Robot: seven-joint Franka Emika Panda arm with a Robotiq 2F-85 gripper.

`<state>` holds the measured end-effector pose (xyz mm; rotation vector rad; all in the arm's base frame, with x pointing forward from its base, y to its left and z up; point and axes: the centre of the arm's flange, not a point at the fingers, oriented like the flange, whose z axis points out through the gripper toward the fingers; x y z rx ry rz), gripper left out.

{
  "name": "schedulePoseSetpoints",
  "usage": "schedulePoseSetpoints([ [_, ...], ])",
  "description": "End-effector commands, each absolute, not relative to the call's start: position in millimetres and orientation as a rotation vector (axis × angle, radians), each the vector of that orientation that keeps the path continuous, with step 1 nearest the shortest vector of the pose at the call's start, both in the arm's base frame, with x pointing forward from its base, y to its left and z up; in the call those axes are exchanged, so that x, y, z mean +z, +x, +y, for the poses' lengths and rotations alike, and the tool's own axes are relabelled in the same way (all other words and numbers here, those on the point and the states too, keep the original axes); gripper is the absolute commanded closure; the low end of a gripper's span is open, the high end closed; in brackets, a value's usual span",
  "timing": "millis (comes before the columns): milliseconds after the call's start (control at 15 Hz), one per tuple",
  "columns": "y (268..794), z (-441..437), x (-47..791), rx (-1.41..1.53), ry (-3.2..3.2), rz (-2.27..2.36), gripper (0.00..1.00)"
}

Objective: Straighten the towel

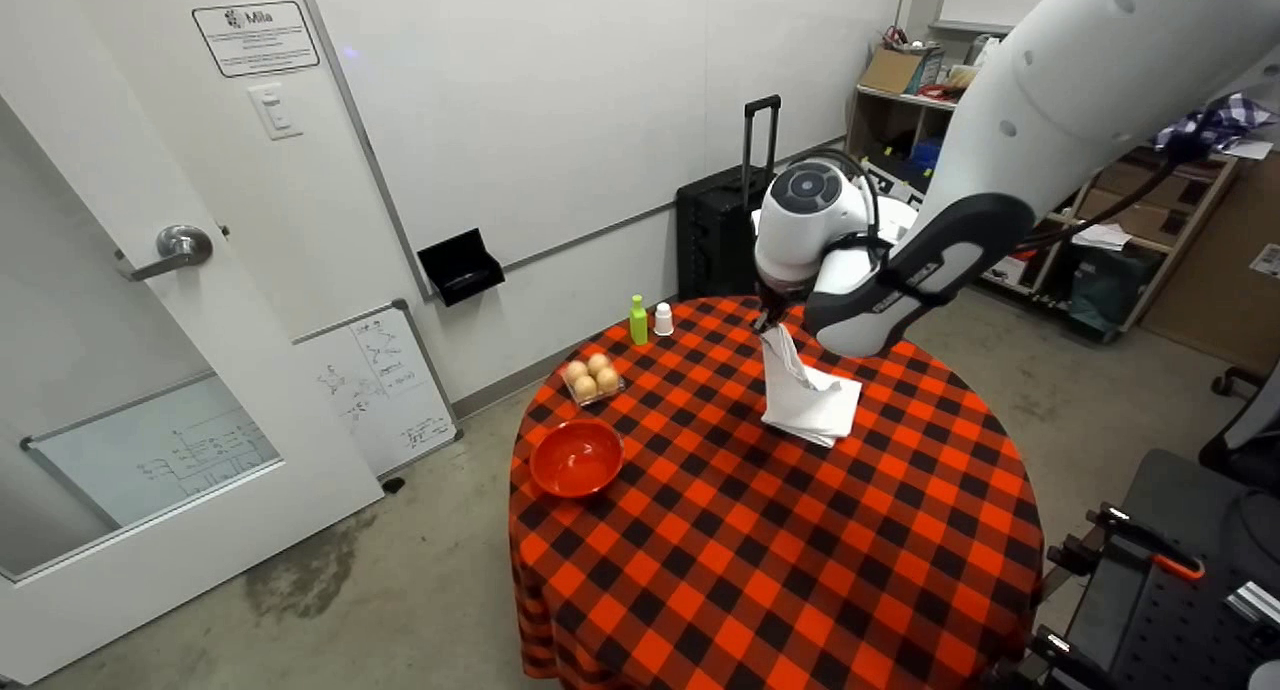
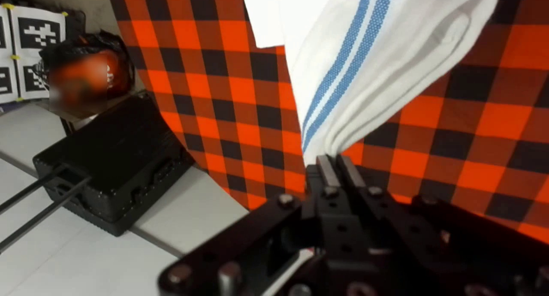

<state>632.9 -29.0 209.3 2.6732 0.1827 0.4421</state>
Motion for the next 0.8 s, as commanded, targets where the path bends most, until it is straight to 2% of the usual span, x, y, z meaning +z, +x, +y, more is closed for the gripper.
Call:
schedulePoseSetpoints([
  [0, 597.1, -35.6, 297.0, 0.567, 2.718, 0.242, 0.99],
  [267, 576.1, -52.8, 385.3, 0.724, 2.703, 0.190, 0.99],
  [733, 491.9, -83.3, 499.6, 0.881, 2.571, -0.108, 0.99],
])
